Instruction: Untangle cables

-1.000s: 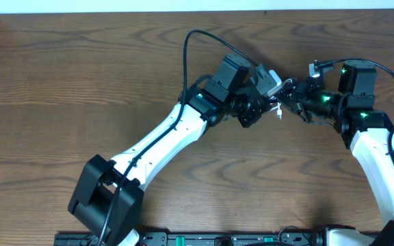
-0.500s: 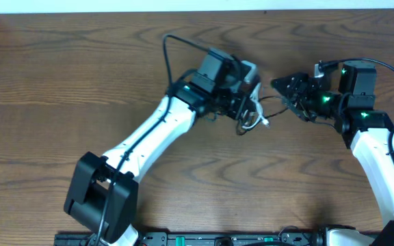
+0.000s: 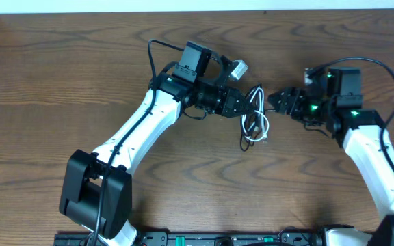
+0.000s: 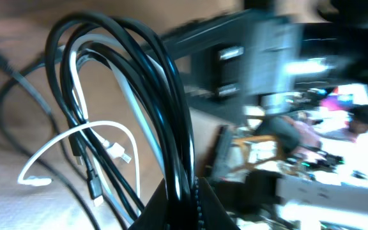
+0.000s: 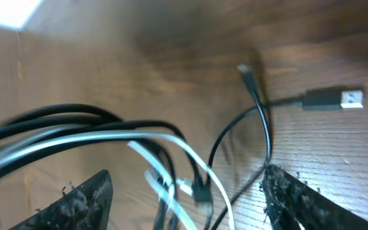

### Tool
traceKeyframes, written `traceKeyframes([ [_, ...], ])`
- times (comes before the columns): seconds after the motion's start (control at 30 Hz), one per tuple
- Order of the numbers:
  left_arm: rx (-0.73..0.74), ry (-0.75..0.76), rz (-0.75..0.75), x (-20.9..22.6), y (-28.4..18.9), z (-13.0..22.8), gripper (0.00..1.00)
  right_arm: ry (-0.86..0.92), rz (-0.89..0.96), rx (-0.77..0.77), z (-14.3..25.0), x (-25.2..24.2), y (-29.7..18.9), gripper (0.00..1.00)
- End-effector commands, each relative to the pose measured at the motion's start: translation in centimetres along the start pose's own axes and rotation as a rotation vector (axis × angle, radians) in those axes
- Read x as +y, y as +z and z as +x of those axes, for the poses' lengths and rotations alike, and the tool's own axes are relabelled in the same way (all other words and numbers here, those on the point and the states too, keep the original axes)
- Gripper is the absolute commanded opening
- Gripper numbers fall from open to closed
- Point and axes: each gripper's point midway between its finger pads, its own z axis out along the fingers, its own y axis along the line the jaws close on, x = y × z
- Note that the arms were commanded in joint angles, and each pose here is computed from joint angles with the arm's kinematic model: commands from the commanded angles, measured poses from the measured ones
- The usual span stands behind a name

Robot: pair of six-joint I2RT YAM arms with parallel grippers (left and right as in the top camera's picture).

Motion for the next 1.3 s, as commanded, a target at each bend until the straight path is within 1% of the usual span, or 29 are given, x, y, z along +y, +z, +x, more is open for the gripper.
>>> traceKeyframes([
  [0.0,0.031,-0.032,0.162,-3.1,-0.8,0.4,0.07,-0.156,-0.033,0.050,0.8,0.7,1.1,0.70],
  [0.17,0.054,-0.028,0.244,-4.4,-1.1,0.8,0.07,-0.169,-0.019,0.089,1.5,-0.1,2.3,0.59],
  [0.27,0.066,-0.029,0.283,-5.1,-1.3,0.9,0.07,-0.159,-0.010,0.104,1.7,-0.6,2.9,0.56],
  [0.37,0.069,-0.039,0.286,-5.2,-1.3,1.0,0.07,-0.153,0.013,0.102,1.6,-1.2,3.2,0.52],
  [0.43,0.073,-0.064,0.286,-5.2,-1.4,1.0,0.07,-0.132,0.073,0.087,1.3,-2.3,3.3,0.47],
  [0.57,0.090,-0.090,0.323,-5.8,-1.6,1.2,0.08,-0.051,0.239,0.027,0.3,-5.2,3.0,0.47],
  [0.63,0.101,-0.090,0.353,-6.3,-1.8,1.3,0.08,-0.051,0.264,-0.001,-0.4,-5.5,2.9,0.46],
  [0.7,0.107,-0.093,0.365,-6.5,-1.8,1.4,0.07,-0.060,0.247,-0.032,-1.2,-5.3,2.9,0.44],
  [0.73,0.111,-0.101,0.364,-6.5,-1.7,1.5,0.07,-0.065,0.225,-0.050,-1.8,-5.0,2.8,0.39],
  [0.8,0.118,-0.111,0.364,-6.5,-1.6,1.8,0.07,-0.074,0.163,-0.086,-3.0,-4.2,2.6,0.34],
  [0.87,0.127,-0.116,0.365,-6.5,-1.3,2.1,0.08,-0.088,0.064,-0.116,-4.3,-2.9,2.3,0.19],
  [0.9,0.133,-0.121,0.363,-6.4,-1.1,2.4,0.07,-0.104,-0.011,-0.132,-5.0,-1.8,2.0,0.15],
  [1.0,0.148,-0.132,0.346,-6.0,-0.4,3.1,0.07,-0.141,-0.159,-0.170,-6.5,0.2,0.7,0.07],
  [1.03,0.150,-0.134,0.342,-5.9,-0.3,3.3,0.07,-0.144,-0.178,-0.179,-6.8,0.4,0.4,0.06],
  [1.13,0.154,-0.189,0.261,-4.3,0.3,4.1,0.07,-0.127,-0.199,-0.222,-8.4,-0.2,-1.0,0.05],
  [1.2,0.158,-0.229,0.178,-2.8,0.5,4.8,0.07,-0.092,-0.161,-0.254,-9.5,-1.8,-2.0,0.05],
  [1.27,0.169,-0.267,0.088,-1.2,0.4,5.7,0.08,-0.016,-0.089,-0.288,-10.4,-4.4,-3.0,0.04],
])
